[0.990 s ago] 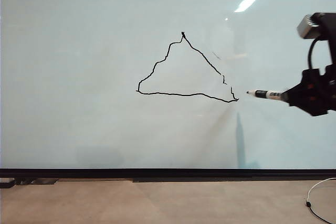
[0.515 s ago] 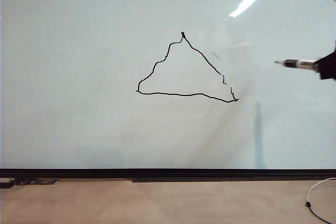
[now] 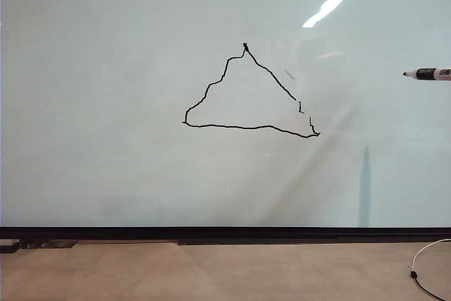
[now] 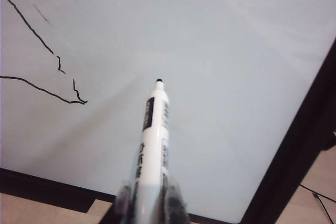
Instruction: Pick up the pen on the shelf to the right of the whiteboard and draw a triangle.
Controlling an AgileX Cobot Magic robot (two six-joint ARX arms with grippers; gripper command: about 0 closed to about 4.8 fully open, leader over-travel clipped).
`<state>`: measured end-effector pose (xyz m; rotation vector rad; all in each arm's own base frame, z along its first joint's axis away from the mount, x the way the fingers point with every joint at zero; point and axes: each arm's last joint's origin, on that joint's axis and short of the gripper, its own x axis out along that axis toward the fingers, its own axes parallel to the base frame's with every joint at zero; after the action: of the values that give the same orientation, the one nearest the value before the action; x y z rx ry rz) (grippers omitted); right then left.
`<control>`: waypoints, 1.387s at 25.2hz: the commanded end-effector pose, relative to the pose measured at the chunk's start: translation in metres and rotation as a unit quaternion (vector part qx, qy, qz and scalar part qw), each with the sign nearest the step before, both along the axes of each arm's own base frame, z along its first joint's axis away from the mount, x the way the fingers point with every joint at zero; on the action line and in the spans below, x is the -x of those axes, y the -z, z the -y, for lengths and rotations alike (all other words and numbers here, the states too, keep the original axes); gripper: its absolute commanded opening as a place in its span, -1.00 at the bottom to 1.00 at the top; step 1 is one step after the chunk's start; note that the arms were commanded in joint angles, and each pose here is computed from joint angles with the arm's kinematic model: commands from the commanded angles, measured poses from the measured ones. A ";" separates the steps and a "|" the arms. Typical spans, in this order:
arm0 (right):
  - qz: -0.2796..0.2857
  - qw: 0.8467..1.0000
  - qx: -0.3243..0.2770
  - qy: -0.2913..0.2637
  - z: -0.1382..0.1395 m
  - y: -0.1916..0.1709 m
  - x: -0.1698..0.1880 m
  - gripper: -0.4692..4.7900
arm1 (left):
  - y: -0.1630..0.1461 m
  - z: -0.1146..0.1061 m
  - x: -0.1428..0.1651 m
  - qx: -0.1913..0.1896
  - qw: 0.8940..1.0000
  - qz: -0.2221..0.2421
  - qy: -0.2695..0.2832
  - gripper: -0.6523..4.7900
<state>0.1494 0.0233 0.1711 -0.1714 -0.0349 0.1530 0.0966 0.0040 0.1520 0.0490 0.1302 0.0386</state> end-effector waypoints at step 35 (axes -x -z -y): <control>0.001 0.998 -0.009 0.070 0.014 0.000 0.054 -0.84 | -0.002 0.000 0.000 0.000 1.000 0.005 0.002 -0.78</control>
<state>0.0961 0.0094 0.1680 -0.1560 -0.0062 0.0187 0.0966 0.0040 0.1520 0.0490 0.1305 0.0378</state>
